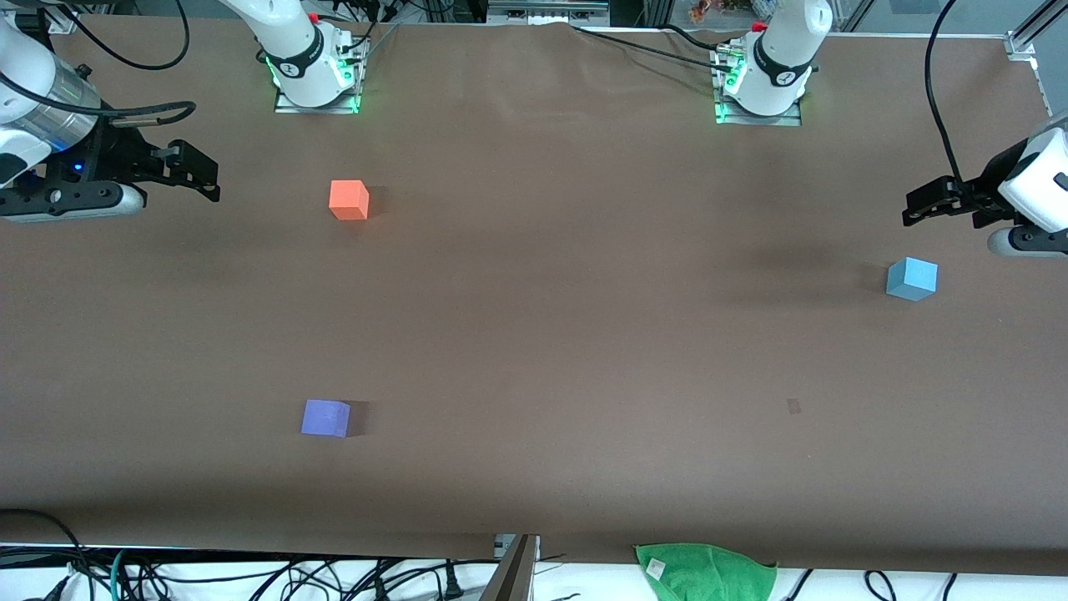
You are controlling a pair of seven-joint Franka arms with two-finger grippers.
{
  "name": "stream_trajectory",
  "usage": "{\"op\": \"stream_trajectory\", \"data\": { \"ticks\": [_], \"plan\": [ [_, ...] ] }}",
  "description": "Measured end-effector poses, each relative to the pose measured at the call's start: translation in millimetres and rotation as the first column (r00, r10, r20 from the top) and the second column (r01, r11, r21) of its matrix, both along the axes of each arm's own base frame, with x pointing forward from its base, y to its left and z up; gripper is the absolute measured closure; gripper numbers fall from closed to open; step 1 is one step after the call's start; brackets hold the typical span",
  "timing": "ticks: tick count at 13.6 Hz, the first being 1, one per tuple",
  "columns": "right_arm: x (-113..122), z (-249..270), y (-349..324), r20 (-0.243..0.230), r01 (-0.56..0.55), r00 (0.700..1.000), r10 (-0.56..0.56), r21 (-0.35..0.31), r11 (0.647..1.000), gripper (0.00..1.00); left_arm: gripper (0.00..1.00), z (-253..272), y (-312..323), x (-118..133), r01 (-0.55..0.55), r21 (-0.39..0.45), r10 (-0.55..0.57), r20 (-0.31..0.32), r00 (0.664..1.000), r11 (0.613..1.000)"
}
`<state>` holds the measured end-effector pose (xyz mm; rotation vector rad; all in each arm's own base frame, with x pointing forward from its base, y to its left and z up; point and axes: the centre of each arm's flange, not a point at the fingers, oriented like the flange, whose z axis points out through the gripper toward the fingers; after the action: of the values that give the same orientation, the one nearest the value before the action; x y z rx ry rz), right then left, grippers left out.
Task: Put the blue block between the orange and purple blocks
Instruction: 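Lower the left gripper over the light blue cube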
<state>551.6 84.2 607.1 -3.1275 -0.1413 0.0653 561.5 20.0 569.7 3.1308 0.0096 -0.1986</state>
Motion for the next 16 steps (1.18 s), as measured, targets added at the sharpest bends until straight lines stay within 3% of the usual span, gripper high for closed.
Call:
{"op": "stream_trajectory", "data": {
  "ticks": [6, 9, 13, 16],
  "plan": [
    [0, 0, 0, 0.0, 0.0, 1.0, 0.0, 0.0, 1.0, 0.0, 0.0, -2, -6, 1, 0.039, -0.004, -0.039, -0.005, 0.999, 0.999],
    [0, 0, 0, 0.0, 0.0, 1.0, 0.0, 0.0, 1.0, 0.0, 0.0, -25, 15, 10, 0.053, 0.015, -0.052, -0.04, 0.998, 0.998],
    [0, 0, 0, 0.0, 0.0, 1.0, 0.0, 0.0, 1.0, 0.0, 0.0, -94, 57, 23, 0.129, 0.04, -0.127, -0.055, 0.99, 0.991],
    [0, 0, 0, 0.0, 0.0, 1.0, 0.0, 0.0, 1.0, 0.0, 0.0, -161, 77, 16, 0.182, 0.08, -0.179, -0.046, 0.983, 0.98]
  ]
}}
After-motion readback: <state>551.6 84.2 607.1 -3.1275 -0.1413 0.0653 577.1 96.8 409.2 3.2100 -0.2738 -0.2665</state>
